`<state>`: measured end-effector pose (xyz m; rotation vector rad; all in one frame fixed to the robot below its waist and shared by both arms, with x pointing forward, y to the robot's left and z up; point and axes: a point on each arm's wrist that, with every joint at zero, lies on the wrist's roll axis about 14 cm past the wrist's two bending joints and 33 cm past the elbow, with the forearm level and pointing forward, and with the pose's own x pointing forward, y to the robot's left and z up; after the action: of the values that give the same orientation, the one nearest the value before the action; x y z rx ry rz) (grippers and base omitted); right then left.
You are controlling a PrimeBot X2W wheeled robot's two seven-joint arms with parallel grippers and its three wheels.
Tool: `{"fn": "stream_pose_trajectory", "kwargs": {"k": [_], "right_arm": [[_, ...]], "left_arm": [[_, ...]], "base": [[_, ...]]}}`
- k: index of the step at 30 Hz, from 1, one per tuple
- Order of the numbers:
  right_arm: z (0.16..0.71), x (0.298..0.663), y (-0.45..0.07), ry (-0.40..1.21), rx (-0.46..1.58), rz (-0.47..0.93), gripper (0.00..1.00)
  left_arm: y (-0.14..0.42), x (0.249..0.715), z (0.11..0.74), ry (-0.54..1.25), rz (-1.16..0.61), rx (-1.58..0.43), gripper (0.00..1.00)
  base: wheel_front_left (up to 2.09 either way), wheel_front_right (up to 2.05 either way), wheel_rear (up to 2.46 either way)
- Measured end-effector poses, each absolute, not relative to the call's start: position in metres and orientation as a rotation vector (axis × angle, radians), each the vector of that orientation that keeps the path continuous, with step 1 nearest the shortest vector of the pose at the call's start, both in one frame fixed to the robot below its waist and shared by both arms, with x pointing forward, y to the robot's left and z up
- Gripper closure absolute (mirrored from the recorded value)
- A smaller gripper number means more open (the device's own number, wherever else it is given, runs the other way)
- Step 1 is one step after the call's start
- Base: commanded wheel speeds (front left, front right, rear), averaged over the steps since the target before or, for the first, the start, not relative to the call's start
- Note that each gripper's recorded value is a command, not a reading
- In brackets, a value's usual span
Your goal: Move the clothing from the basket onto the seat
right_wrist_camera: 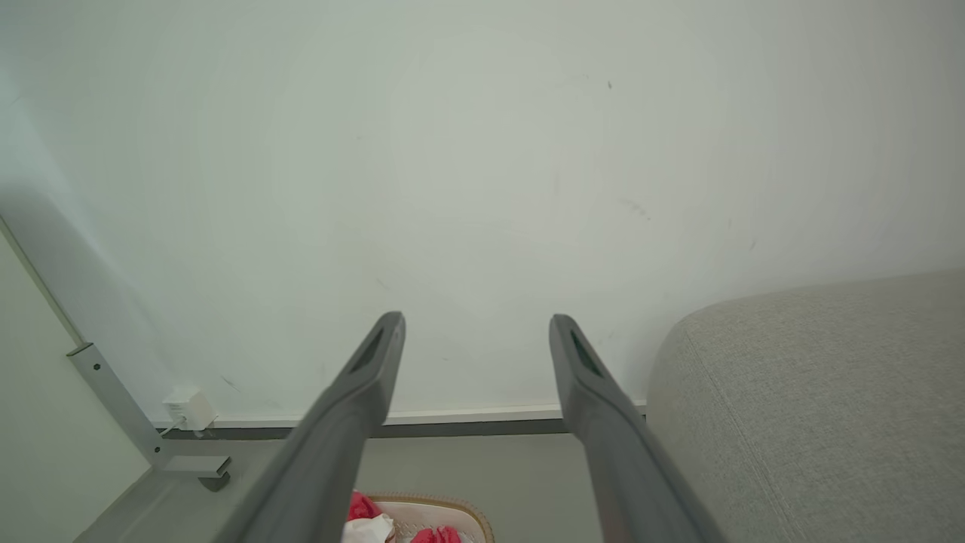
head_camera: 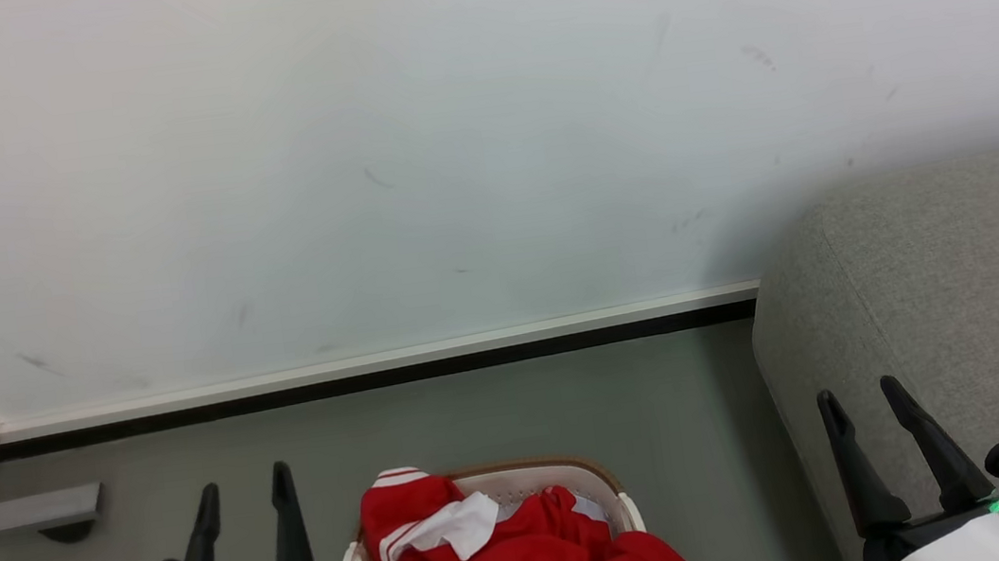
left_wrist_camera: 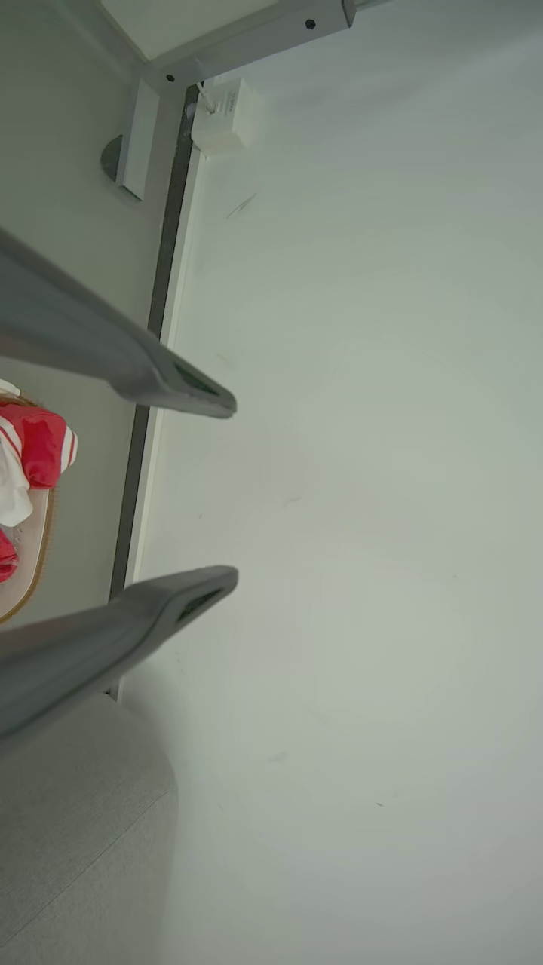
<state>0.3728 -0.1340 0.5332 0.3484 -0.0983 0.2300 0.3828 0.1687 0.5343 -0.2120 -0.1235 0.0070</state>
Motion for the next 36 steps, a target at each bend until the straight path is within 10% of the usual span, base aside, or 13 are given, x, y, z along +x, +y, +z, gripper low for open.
{"fn": "stream_pose_trajectory", "kwargs": {"k": [36], "right_arm": [[0.548,0.371,-0.127,-0.183,0.156,0.268,0.00]], "left_arm": [[0.156,0.383,0.542,-0.188,-0.037,0.022,0.00]], "base": [[0.00,0.00,0.00]]}}
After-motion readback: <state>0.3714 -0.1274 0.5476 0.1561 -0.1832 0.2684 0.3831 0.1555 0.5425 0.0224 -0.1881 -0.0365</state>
